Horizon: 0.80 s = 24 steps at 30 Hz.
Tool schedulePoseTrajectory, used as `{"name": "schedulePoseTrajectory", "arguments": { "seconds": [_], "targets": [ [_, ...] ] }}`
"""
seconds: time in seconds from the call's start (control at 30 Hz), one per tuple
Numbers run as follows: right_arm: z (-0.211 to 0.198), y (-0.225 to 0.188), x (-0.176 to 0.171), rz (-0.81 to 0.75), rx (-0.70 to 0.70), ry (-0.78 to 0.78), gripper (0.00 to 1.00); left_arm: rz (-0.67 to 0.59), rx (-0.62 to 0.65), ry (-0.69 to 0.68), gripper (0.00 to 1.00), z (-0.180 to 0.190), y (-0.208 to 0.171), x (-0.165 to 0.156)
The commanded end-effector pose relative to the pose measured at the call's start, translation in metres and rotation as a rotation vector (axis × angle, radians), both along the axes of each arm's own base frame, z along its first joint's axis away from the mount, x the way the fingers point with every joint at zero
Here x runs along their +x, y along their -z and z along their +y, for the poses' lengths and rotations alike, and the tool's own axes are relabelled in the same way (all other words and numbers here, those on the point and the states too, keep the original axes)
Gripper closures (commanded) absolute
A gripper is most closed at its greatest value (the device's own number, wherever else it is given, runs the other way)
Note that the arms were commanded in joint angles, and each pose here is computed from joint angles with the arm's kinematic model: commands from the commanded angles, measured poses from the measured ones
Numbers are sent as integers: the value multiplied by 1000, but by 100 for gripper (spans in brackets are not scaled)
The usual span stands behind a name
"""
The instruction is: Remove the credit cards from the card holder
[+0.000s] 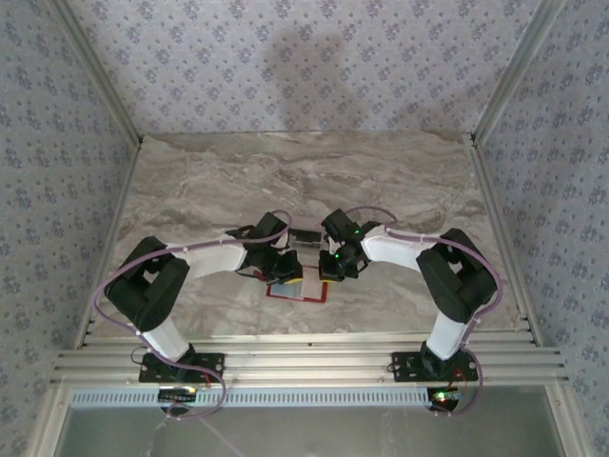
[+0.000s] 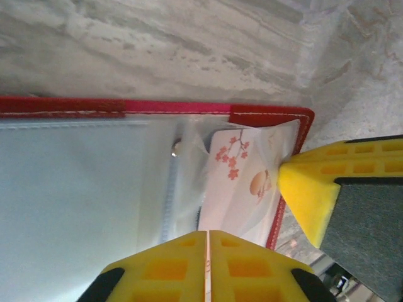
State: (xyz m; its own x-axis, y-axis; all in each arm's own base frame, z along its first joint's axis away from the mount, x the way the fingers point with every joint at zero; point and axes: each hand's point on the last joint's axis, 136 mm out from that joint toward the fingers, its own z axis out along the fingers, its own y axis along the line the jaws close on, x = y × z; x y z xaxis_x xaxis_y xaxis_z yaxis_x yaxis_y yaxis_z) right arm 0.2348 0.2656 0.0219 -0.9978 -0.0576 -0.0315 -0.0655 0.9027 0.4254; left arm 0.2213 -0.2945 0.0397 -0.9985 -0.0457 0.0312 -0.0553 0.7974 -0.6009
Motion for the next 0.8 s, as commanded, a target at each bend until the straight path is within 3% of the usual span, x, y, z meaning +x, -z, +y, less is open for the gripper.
{"name": "schedulePoseTrajectory", "arguments": {
  "seconds": [0.0, 0.53, 0.77],
  "targets": [
    [-11, 13, -5, 29, -67, -1, 98, 36, -57, 12, 86, -8, 5, -3],
    [-11, 14, -6, 32, -68, -1, 97, 88, -56, 14, 73, -10, 23, -7],
    [-13, 14, -7, 34, -74, -1, 96, 83, 18, 3, 71, 1, 28, -8]
  ]
}}
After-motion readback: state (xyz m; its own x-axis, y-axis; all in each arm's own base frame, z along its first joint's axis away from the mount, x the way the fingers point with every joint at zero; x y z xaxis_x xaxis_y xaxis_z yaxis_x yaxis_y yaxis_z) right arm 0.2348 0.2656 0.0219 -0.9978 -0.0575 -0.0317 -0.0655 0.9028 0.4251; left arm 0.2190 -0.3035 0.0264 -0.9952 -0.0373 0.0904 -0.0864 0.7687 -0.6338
